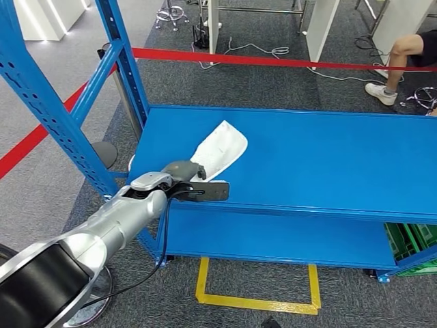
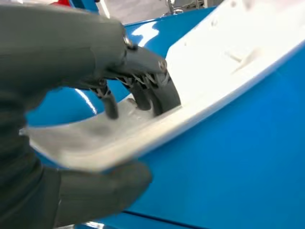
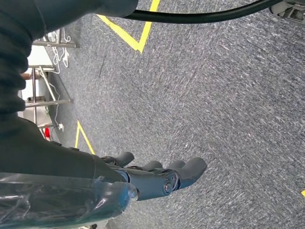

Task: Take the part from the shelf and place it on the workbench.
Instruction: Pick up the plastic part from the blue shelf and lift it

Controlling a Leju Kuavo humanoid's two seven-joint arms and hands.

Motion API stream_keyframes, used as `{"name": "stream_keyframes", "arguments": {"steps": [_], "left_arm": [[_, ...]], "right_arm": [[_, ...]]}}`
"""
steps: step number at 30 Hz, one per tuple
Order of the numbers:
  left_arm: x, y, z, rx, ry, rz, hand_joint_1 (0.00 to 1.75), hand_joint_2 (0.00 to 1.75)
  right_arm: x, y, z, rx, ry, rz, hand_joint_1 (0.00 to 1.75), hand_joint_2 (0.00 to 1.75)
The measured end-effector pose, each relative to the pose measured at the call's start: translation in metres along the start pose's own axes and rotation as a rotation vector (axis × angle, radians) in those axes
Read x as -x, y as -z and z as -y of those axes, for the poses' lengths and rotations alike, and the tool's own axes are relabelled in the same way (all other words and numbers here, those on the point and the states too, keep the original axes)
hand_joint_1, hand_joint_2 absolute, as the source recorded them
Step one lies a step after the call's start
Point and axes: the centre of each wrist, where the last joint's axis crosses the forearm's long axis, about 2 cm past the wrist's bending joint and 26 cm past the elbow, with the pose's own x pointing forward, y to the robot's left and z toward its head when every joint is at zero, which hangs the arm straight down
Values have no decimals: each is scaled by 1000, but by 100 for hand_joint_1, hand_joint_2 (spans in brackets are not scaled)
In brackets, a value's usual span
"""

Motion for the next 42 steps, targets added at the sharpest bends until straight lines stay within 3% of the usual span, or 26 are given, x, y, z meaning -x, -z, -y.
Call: {"name": "stream_keyframes", "arguments": {"steps": [42], "left_arm": [[-7,2,-5,-26,21,30,175,175]], "right_arm": [[1,0,0,4,8,2,0,175]]}}
